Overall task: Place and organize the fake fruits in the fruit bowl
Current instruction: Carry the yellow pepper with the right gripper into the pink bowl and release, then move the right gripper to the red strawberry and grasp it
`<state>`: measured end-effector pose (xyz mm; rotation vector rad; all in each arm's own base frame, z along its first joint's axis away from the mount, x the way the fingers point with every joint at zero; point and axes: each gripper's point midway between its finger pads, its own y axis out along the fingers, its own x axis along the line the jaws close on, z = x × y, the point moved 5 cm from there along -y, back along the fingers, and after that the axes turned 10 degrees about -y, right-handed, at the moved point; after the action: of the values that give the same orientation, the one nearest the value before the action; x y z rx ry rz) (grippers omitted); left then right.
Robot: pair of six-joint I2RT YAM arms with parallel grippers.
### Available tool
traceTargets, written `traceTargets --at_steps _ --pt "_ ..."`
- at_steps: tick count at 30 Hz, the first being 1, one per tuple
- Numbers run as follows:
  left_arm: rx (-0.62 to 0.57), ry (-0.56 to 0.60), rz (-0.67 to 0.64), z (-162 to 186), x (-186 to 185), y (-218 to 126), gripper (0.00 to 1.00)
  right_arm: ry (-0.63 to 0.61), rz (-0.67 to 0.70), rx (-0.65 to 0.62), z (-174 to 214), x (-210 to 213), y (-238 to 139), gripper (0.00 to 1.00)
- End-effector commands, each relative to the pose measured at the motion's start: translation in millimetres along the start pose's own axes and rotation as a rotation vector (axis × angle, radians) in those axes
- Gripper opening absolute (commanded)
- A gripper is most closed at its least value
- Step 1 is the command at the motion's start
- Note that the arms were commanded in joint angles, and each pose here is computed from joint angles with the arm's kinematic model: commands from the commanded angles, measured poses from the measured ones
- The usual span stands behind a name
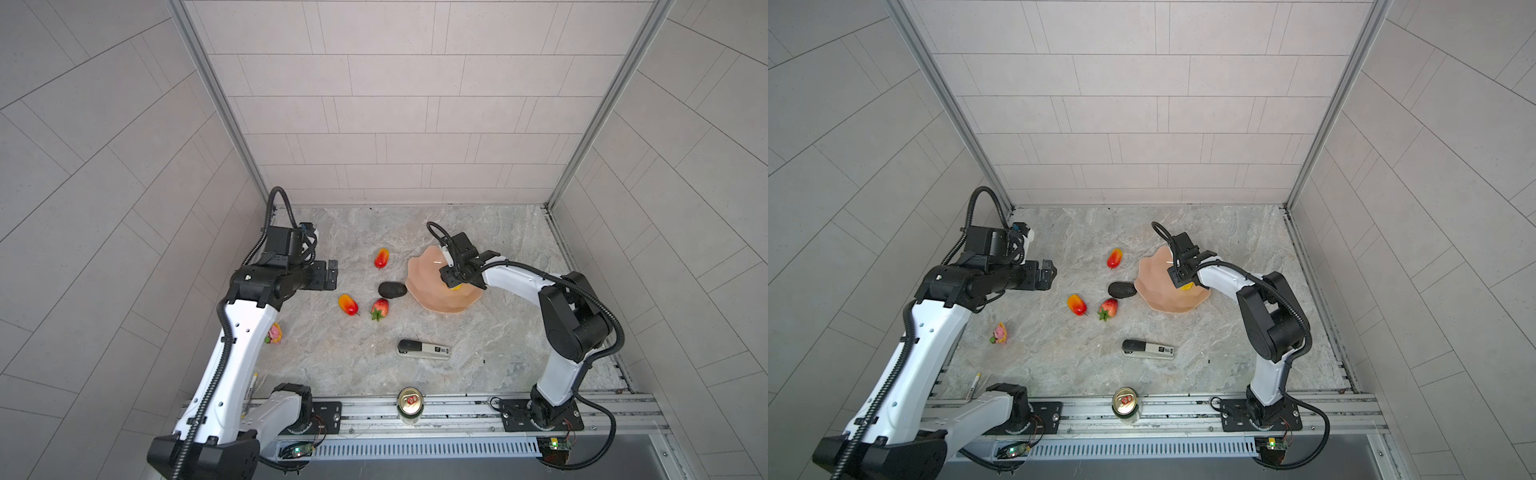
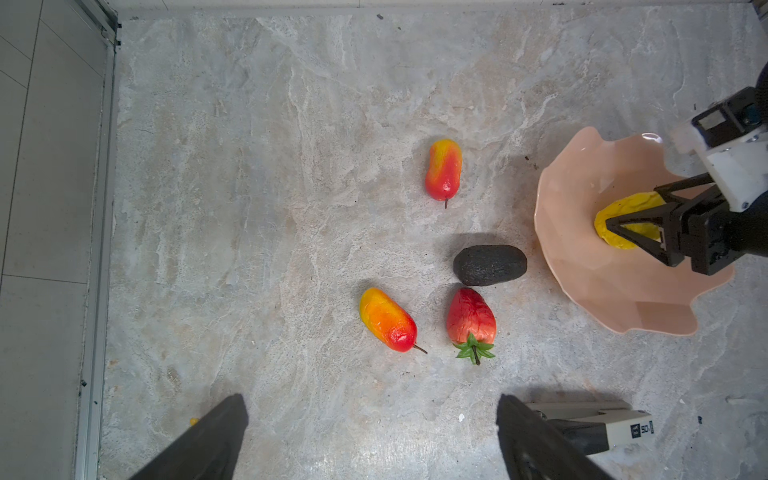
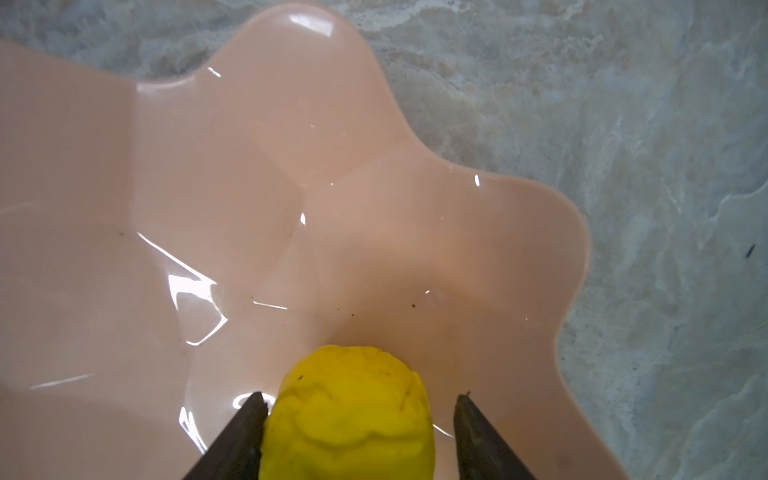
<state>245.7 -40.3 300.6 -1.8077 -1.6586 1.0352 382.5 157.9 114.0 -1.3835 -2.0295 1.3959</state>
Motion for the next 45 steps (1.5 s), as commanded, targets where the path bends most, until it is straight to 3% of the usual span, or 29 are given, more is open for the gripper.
traceTargets --at_steps 1,6,9,13,23,27,35,45 --pt "-0.020 0.013 0.010 -5.7 -2.7 -6.0 1.00 -0.007 0.013 -0.030 -5.6 -5.3 -15.7 0.78" --pt "-0.021 0.014 0.011 -6.9 -3.0 -6.2 1.00 -0.036 0.017 -0.093 -22.8 -9.7 -50.8 0.91" --pt "-0.024 0.013 0.012 -7.3 -3.4 -7.1 1.00 -0.119 -0.014 -0.161 -42.9 4.6 -80.2 0.99" --pt "-0.022 0.011 0.013 -7.1 -3.2 -6.5 1.00 -0.274 -0.130 -0.254 -69.9 50.7 -103.3 1.00" --pt "-0.026 0.014 -0.001 -4.2 -1.0 -11.8 1.00 -0.511 -0.358 -0.246 -97.5 181.5 -90.9 1.00" --pt "-0.025 0.018 -0.010 -2.8 0.4 -12.2 1.00 -0.503 -0.362 -0.211 -86.4 209.6 -76.3 0.99" --pt "-0.015 0.022 -0.001 -1.3 -0.3 -6.6 1.00 -0.442 -0.366 -0.132 -55.5 220.0 -47.0 0.90" --pt "-0.019 0.026 -0.009 0.9 1.1 -9.1 1.00 -0.406 -0.400 -0.120 -56.8 241.1 -27.2 0.86"
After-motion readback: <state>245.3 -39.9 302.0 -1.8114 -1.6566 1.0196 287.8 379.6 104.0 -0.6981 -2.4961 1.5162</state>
